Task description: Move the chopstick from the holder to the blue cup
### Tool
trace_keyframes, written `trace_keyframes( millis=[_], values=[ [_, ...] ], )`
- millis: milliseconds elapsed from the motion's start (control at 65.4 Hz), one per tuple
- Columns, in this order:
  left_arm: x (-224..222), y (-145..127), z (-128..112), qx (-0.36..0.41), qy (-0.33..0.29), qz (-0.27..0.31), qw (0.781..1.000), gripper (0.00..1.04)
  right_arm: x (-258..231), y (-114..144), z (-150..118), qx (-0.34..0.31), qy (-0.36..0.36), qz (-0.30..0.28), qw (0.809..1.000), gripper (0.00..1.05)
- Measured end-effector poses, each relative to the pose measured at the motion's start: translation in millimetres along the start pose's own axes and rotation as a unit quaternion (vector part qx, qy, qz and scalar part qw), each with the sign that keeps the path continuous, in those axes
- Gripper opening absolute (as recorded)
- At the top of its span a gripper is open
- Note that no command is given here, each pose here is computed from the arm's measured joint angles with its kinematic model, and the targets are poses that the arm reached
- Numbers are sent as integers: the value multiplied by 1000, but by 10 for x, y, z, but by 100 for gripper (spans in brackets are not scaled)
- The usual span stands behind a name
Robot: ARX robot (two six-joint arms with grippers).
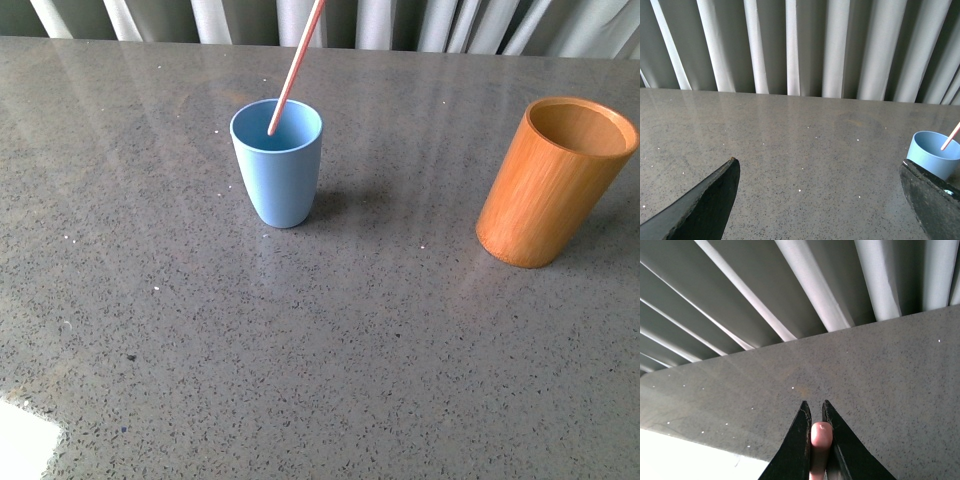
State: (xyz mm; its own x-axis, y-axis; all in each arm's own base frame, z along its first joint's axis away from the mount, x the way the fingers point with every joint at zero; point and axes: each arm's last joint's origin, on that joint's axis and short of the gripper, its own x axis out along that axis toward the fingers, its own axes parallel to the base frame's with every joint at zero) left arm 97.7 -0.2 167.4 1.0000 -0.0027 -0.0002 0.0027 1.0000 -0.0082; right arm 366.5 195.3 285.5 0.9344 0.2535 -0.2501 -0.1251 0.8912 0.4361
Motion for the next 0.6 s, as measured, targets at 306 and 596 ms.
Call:
trace_keyframes(
  millis=[306,596],
  values=[
    [0,0,0,0,0,0,1000,96,228,88,-129,-48,10,-18,999,2],
    [0,0,0,0,0,0,1000,96,242,119,-274,-55,23,-13,998,41]
  ],
)
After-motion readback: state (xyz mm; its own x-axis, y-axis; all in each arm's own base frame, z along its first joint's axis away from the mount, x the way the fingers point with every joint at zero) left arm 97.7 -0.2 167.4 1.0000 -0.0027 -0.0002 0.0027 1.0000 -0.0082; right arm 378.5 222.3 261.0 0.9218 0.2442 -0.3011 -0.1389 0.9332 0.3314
